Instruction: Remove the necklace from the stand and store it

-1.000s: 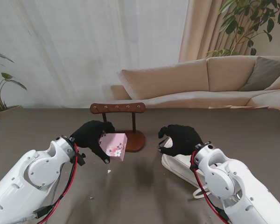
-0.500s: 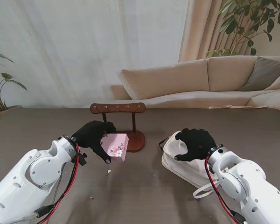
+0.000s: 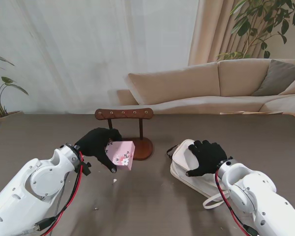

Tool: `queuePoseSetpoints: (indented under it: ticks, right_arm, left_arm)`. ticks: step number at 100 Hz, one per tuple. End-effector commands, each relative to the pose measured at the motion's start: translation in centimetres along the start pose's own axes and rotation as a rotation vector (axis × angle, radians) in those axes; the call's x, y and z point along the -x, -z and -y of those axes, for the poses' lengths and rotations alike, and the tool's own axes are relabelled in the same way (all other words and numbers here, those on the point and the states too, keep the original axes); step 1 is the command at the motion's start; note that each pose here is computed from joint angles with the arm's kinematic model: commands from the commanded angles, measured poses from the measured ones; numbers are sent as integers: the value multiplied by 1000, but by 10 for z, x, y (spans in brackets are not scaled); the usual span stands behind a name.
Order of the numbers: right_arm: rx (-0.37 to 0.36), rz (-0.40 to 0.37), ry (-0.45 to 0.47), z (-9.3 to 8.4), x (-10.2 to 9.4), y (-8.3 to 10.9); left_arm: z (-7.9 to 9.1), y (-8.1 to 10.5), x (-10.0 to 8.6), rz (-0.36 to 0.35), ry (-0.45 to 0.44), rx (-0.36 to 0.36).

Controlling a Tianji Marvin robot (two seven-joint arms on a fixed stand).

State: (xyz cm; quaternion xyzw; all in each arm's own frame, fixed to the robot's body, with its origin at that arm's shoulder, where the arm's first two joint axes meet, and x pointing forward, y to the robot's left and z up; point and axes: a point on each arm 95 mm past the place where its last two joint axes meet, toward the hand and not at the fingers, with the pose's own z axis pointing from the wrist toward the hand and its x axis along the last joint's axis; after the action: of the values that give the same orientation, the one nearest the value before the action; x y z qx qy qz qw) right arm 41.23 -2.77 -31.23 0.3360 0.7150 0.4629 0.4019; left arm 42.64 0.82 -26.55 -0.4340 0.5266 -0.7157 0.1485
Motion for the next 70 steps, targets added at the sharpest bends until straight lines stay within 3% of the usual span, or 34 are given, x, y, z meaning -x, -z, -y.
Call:
queuePoseSetpoints:
  ticks: [1,38,70]
  right_arm:
    - [-37,-21,4,9,-4,3]
    - [-54,-18,35,25,-9,0]
    - [58,-26,151,27,-16,-13]
  left_arm:
    - [1,0,-4,-5,-2,12]
    - [-8,7,-2,13,3,14]
    - [-2,7,-6,-2,-12,0]
